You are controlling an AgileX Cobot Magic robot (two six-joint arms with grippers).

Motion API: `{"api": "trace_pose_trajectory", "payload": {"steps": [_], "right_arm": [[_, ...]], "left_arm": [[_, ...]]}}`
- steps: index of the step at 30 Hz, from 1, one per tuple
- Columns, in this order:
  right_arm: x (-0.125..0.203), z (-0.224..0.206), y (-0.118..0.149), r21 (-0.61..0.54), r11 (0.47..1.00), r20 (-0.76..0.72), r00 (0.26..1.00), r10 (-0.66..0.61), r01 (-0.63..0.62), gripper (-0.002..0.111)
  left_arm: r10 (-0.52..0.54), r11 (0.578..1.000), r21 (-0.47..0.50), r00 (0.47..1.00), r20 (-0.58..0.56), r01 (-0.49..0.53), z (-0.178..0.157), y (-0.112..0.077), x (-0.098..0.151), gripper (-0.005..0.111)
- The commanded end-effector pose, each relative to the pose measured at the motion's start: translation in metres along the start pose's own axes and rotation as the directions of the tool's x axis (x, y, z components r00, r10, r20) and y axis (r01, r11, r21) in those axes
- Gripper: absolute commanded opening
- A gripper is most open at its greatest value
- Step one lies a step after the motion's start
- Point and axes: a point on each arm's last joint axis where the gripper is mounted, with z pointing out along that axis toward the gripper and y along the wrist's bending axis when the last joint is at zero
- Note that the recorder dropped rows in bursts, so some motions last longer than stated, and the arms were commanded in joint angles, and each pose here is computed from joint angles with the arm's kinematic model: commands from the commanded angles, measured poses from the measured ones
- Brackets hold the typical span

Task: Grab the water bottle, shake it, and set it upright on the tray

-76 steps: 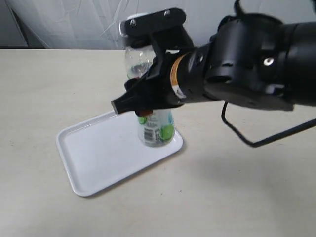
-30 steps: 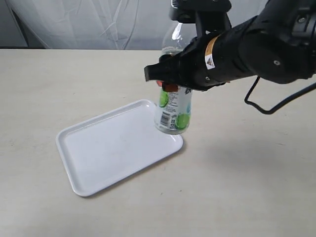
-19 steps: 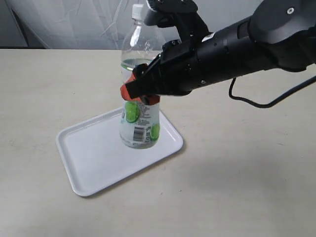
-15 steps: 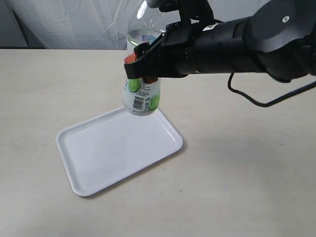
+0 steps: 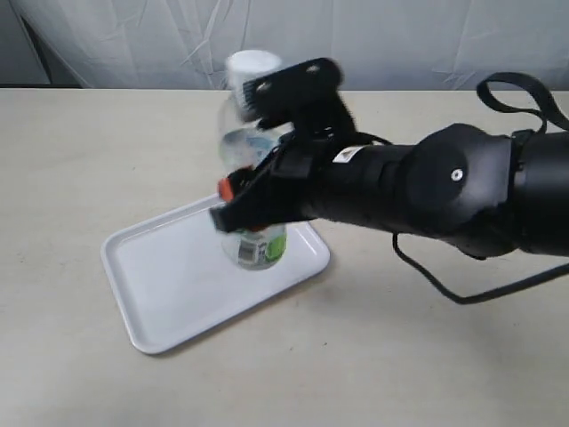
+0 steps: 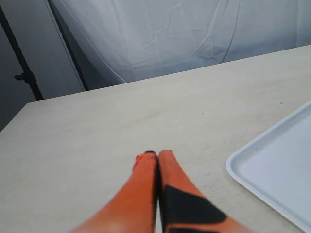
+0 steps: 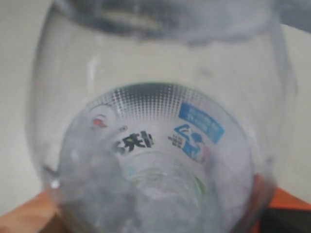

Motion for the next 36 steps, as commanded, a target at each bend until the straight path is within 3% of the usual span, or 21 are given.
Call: {"api": "trace_pose_trajectory", "payload": {"steps": [1,3,4,7,9,10,12,13,15,18,20,23,24,26,29,30,33,35,36], "right_arm": [[-0.006,-0.003,-0.01,0.001,0.987,-0.007,0.987,0.159,-0.159,-0.001],[-0.005,-0.007,0.005,-0.129,0.988,-0.084,0.992,-0.098,0.087,-0.001],[-0.008,-0.009,0.003,-0.111,0.991,-0.063,0.994,-0.086,0.079,-0.001],[-0.015,-0.011,-0.02,0.07,0.981,0.109,0.979,0.173,-0.181,-0.001],[-0.014,-0.011,-0.02,0.059,0.956,0.091,0.955,0.281,-0.287,-0.001],[-0.013,-0.011,-0.014,0.011,0.973,0.039,0.972,0.232,-0.232,-0.001],[-0.011,-0.013,0.0,-0.127,0.99,-0.079,0.994,-0.078,0.068,-0.001],[-0.011,-0.013,-0.002,-0.121,0.985,-0.079,0.988,-0.13,0.12,-0.001],[-0.015,-0.011,-0.025,0.012,0.999,0.007,1.0,0.03,-0.03,-0.001],[-0.012,-0.008,-0.053,0.107,0.92,0.082,0.925,0.37,-0.377,-0.001],[-0.012,-0.007,-0.043,0.048,0.954,-0.011,0.954,0.298,-0.297,-0.001],[-0.014,-0.01,-0.02,-0.082,0.995,-0.124,0.99,-0.06,0.05,-0.001],[-0.016,-0.01,-0.02,-0.071,0.993,-0.103,0.989,-0.102,0.095,-0.001],[-0.021,-0.008,-0.029,-0.001,1.0,-0.028,0.999,-0.026,0.026,-0.001],[-0.021,-0.004,-0.033,0.021,0.976,0.001,0.977,0.215,-0.215,-0.001],[-0.021,-0.004,-0.024,-0.018,0.982,-0.044,0.982,0.185,-0.186,-0.001],[-0.019,-0.007,-0.01,-0.089,0.986,-0.082,0.986,-0.146,0.139,-0.001],[-0.024,-0.005,-0.028,0.006,1.0,-0.004,1.0,-0.018,0.018,-0.001],[-0.024,-0.004,-0.04,0.055,0.993,0.04,0.994,0.102,-0.104,-0.001]], "left_arm": [[-0.008,1.0,0.002,1.0,0.013,0.008,0.0,0.0,0.0,0.0],[-0.008,1.0,0.002,1.0,0.013,0.008,0.0,0.0,0.0,0.0],[-0.008,1.0,0.002,1.0,0.013,0.008,0.0,0.0,0.0,0.0],[-0.008,1.0,0.002,1.0,0.013,0.008,0.0,0.0,0.0,0.0],[-0.008,1.0,0.002,1.0,0.013,0.008,0.0,0.0,0.0,0.0],[-0.008,1.0,0.002,1.0,0.013,0.008,0.0,0.0,0.0,0.0],[-0.008,1.0,0.002,1.0,0.013,0.008,0.0,0.0,0.0,0.0],[-0.008,1.0,0.002,1.0,0.013,0.008,0.0,0.0,0.0,0.0],[-0.008,1.0,0.002,1.0,0.015,0.007,0.0,0.0,0.0,0.0],[-0.008,1.0,0.002,1.0,0.015,0.007,0.0,0.0,0.0,0.0],[-0.008,1.0,0.002,1.0,0.015,0.007,0.0,0.0,0.0,0.0],[-0.008,1.0,0.002,1.0,0.015,0.007,0.0,0.0,0.0,0.0],[-0.008,1.0,0.002,1.0,0.015,0.007,0.0,0.0,0.0,0.0],[-0.008,1.0,0.002,1.0,0.015,0.007,0.0,0.0,0.0,0.0],[-0.008,1.0,0.002,1.0,0.015,0.007,0.0,0.0,0.0,0.0],[-0.008,1.0,0.002,1.0,0.015,0.007,0.0,0.0,0.0,0.0],[-0.008,1.0,0.002,1.0,0.015,0.007,0.0,0.0,0.0,0.0],[-0.008,1.0,0.002,1.0,0.015,0.007,0.0,0.0,0.0,0.0],[-0.008,1.0,0.002,1.0,0.015,0.007,0.0,0.0,0.0,0.0]]}}
